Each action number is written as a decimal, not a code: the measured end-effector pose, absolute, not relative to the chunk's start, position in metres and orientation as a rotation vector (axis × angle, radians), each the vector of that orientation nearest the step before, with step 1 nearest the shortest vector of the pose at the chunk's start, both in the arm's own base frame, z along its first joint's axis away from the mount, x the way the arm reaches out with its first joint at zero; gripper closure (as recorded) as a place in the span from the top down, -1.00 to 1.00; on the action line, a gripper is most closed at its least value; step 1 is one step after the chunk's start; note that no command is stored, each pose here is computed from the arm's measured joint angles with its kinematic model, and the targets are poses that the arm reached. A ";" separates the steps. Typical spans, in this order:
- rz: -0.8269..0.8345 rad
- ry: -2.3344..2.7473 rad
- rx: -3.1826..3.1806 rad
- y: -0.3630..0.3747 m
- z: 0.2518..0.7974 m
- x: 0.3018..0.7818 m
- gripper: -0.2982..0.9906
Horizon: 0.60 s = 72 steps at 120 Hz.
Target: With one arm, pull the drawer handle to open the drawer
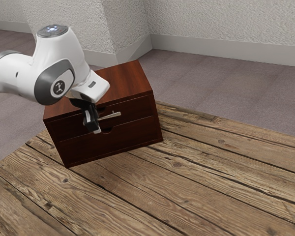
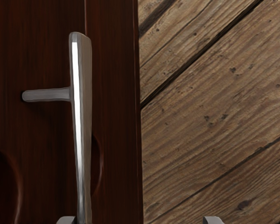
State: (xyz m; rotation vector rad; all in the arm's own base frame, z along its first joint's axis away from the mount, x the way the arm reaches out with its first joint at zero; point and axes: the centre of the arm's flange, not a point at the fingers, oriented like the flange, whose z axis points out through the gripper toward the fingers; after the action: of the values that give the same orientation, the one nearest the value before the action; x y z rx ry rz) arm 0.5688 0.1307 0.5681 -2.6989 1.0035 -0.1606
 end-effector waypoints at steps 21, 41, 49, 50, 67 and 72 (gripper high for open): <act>-0.172 0.981 -2.718 0.133 0.566 0.568 -0.13; -0.184 0.958 -2.744 0.134 0.565 0.566 -0.18; -0.185 0.952 -2.750 0.133 0.565 0.566 -0.16; -0.185 0.951 -2.751 0.133 0.565 0.566 -0.16; -0.187 0.946 -2.758 0.128 0.565 0.565 -0.13; -0.185 0.945 -2.761 0.127 0.564 0.565 -0.11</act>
State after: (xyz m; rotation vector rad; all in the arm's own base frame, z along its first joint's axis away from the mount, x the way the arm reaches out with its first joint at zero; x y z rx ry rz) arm 0.5647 0.1266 0.5635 -2.7609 0.9454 -0.1845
